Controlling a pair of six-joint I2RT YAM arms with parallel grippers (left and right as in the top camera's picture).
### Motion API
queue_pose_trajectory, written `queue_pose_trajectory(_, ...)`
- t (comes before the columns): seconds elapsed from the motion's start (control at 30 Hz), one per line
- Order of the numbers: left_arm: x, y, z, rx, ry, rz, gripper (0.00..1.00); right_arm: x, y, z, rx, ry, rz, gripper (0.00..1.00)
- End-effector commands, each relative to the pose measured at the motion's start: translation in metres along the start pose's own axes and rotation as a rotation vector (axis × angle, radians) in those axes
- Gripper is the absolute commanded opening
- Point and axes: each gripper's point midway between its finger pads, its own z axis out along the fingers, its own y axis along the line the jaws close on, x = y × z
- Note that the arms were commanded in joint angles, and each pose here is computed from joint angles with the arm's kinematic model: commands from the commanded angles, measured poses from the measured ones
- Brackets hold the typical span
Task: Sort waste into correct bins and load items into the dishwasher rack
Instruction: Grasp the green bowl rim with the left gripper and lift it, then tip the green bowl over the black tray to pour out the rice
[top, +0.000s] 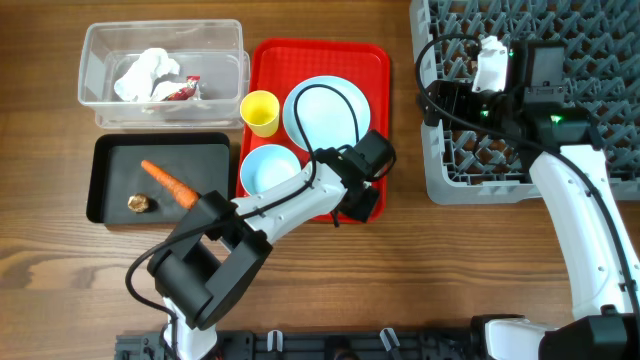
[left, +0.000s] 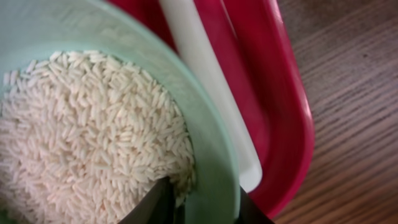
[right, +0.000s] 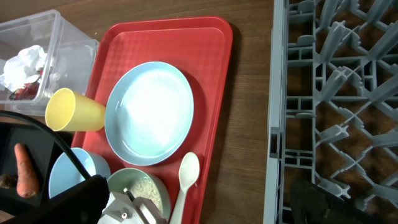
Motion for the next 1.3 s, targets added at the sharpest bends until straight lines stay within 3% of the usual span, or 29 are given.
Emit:
queue_pose_trajectory(0.0,-0.007,0.005,0.001,-0.042,-0.023,0.005,0.18,0.005,-0.005,0.004,0.015,0.015,-0.012,0.95)
queue_pose_trajectory(0.3,-0.022,0.000,-0.010,-0.033,-0.054,0.006,0.04,0.005,-0.005,0.004,0.015,0.016,-0.011,0.95)
queue_pose_trajectory(0.6,-0.047,-0.007,-0.041,-0.017,-0.099,-0.033,0.04,0.005,-0.005,0.004,0.016,0.016,-0.012,0.96)
queue_pose_trajectory(0.73,-0.062,0.003,-0.071,0.004,-0.150,-0.194,0.04,0.004,-0.005,0.004,0.015,0.015,-0.014,0.95)
queue_pose_trajectory(0.97,-0.059,0.070,-0.132,0.142,-0.157,-0.564,0.04,0.003,-0.005,0.004,0.015,0.011,-0.015,0.96)
queue_pose_trajectory(1.13,-0.062,0.126,-0.156,0.228,-0.200,-0.719,0.04,0.004,-0.005,0.004,0.015,0.015,-0.014,0.95)
queue_pose_trajectory(1.27,-0.055,0.141,-0.159,0.239,-0.186,-0.761,0.04,0.004,-0.005,0.004,0.016,0.015,-0.015,0.95)
